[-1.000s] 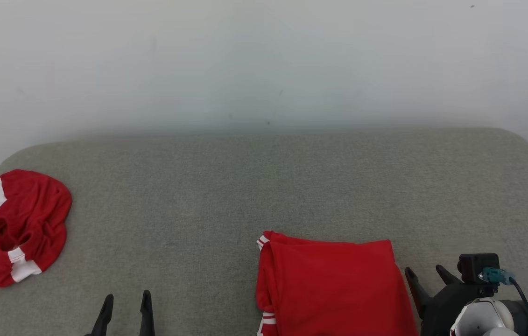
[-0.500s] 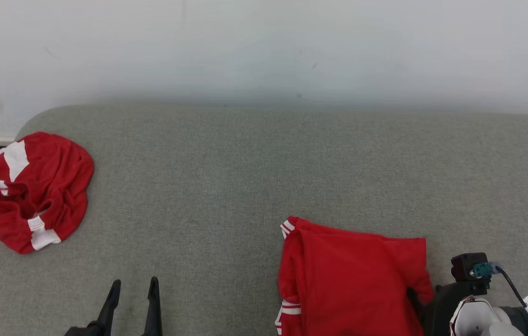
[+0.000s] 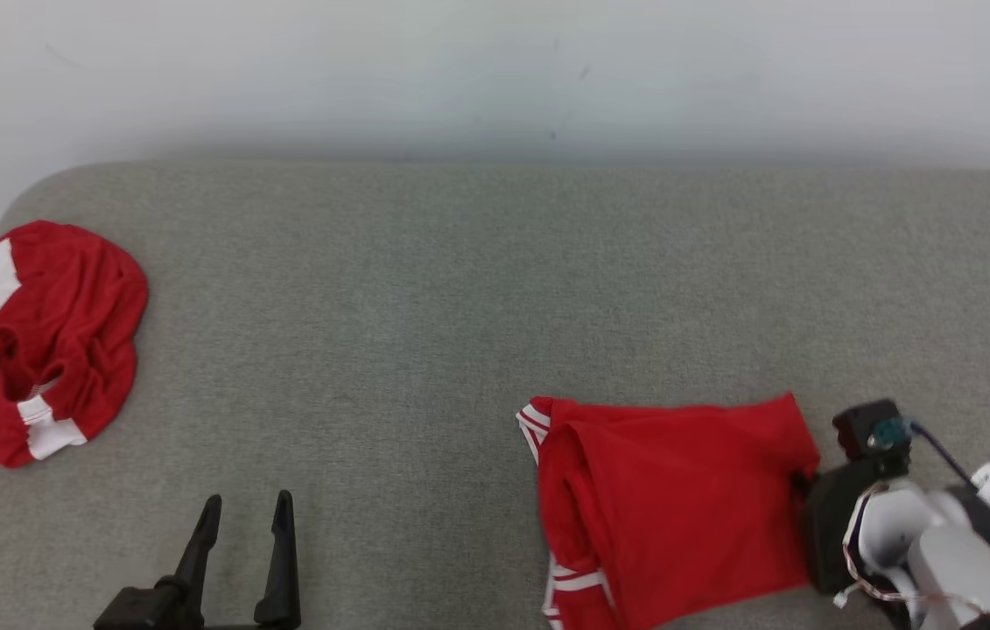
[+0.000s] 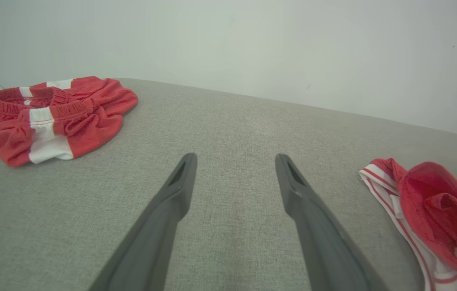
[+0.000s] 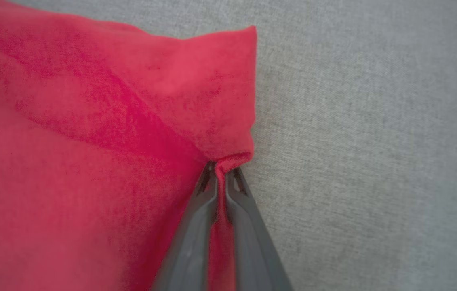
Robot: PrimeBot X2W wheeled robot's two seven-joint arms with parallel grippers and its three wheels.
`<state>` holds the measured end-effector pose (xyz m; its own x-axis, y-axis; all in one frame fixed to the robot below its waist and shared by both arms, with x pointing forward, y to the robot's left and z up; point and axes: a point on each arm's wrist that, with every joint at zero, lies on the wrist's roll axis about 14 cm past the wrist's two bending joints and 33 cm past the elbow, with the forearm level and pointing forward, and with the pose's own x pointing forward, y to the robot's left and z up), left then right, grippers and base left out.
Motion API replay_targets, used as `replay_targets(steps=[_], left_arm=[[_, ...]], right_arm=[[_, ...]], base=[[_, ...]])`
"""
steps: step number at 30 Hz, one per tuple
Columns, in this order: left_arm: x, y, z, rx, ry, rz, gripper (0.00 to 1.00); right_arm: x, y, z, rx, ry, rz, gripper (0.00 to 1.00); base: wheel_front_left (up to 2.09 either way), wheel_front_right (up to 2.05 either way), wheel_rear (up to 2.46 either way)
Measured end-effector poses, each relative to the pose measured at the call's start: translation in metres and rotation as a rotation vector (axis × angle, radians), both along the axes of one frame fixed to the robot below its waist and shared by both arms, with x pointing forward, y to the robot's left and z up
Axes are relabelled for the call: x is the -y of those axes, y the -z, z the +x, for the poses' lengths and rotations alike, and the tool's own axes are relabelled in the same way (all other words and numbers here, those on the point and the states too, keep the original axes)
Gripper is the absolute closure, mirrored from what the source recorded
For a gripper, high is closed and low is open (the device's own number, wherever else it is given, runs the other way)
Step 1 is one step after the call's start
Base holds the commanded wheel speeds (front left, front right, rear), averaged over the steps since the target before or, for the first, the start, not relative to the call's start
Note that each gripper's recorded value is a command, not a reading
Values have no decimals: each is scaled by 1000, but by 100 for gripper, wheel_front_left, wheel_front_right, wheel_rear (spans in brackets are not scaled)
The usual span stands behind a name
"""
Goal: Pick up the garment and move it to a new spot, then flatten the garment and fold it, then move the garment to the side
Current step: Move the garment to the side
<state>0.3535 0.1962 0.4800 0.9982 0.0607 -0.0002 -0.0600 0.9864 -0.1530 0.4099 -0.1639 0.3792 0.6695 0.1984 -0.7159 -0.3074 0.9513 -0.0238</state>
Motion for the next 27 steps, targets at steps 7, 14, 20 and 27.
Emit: replay_targets(steps=[7,14,20,27], left_arm=[[12,-5,25,21,50,5,0],[41,-12,59,61,152,11,0],[76,-11,92,87,266,14,0],[108,1,112,84,356,7,0]], right_arm=[[29,-46,50,155,-33,-123,100],[99,-89,81,257,62,-249,100],[170,-116,89,325,194,-332,100],[201,-131,87,396,239,-380,100]], base=[[0,0,0],[0,0,0],[0,0,0],[0,0,0]])
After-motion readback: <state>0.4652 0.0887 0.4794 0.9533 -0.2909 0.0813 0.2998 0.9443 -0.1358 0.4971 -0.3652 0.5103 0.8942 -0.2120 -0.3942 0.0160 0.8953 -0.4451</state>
